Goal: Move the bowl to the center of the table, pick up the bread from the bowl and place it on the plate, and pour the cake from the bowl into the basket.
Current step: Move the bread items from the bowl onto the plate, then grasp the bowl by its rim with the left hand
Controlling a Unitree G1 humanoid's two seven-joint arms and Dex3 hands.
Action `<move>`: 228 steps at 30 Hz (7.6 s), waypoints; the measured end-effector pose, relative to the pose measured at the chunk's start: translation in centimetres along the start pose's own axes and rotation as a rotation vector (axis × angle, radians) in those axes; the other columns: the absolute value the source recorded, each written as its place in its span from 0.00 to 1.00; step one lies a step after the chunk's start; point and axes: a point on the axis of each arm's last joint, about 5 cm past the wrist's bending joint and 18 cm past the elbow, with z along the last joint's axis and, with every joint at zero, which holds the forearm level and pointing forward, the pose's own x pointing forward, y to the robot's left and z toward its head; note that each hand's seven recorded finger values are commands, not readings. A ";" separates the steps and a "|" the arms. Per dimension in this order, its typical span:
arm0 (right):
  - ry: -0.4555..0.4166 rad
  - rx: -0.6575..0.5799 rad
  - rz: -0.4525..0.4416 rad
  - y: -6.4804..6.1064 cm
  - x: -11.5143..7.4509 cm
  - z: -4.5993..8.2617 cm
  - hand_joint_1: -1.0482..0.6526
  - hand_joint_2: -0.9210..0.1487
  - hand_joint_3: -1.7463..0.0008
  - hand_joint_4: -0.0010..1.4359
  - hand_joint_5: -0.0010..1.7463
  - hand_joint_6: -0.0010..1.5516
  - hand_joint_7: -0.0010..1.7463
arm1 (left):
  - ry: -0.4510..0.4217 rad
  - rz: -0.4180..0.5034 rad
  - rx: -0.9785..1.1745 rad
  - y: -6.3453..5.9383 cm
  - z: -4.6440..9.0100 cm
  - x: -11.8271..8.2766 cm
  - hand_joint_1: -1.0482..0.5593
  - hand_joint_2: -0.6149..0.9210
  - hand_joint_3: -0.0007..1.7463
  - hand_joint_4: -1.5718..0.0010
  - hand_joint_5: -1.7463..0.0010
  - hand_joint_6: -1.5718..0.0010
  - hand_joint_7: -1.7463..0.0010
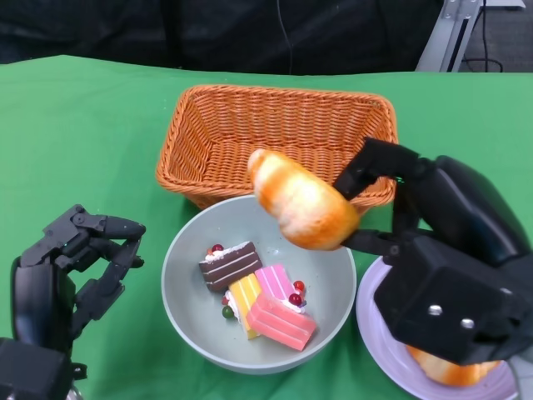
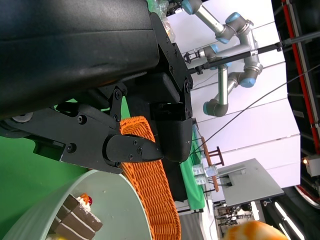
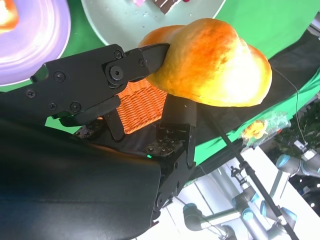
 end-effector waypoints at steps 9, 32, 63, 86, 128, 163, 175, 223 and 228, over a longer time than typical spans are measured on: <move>0.075 -0.033 -0.051 -2.5 -2.1 -1.3 0.47 0.00 0.90 0.58 0.93 0.52 0.59 | 0.008 0.009 -0.006 0.2 -0.2 0.0 0.54 1.00 0.16 0.50 0.20 0.47 0.41; 0.313 -0.222 -0.128 -5.6 -7.9 -7.0 0.56 0.00 0.95 0.62 0.90 0.56 0.49 | 0.013 0.010 -0.013 1.2 -0.5 0.1 0.54 1.00 0.16 0.49 0.20 0.46 0.44; 0.435 -0.337 -0.170 -1.2 -7.1 -13.1 0.53 0.00 0.97 0.60 0.88 0.67 0.23 | -0.005 0.005 -0.004 1.4 -0.3 -0.1 0.54 1.00 0.16 0.49 0.21 0.45 0.44; 0.475 -0.317 -0.138 0.0 -5.3 -14.5 0.52 0.00 0.97 0.51 1.00 0.44 0.73 | -0.011 -0.012 0.019 1.3 -0.3 -0.1 0.53 1.00 0.16 0.49 0.21 0.46 0.44; 0.317 -0.247 -0.055 -3.2 -6.6 -6.3 0.45 0.02 0.99 0.58 0.08 0.40 0.04 | -0.015 -0.016 0.027 1.3 -0.3 -0.2 0.54 1.00 0.17 0.49 0.21 0.46 0.42; -0.145 0.818 0.030 0.8 -8.5 -5.5 0.56 0.57 0.27 0.50 0.86 0.42 0.78 | -0.201 -0.321 0.181 4.1 1.8 1.0 0.40 1.00 0.05 0.56 0.69 0.46 0.93; -0.135 0.852 0.028 1.2 -8.4 -5.6 0.55 0.54 0.29 0.48 0.89 0.39 0.81 | -0.494 -0.627 0.463 6.3 5.6 0.7 0.33 0.99 0.00 0.55 0.98 0.54 1.00; -0.140 0.886 0.023 2.0 -8.2 -5.0 0.55 0.59 0.26 0.50 0.89 0.39 0.81 | -0.670 -1.034 0.863 2.1 4.6 3.1 0.37 0.95 0.00 0.36 0.98 0.41 0.99; -0.149 0.886 0.021 2.0 -8.2 -4.9 0.55 0.59 0.26 0.50 0.89 0.40 0.82 | -0.670 -1.091 0.889 1.2 4.3 3.5 0.38 0.95 0.00 0.36 0.98 0.41 1.00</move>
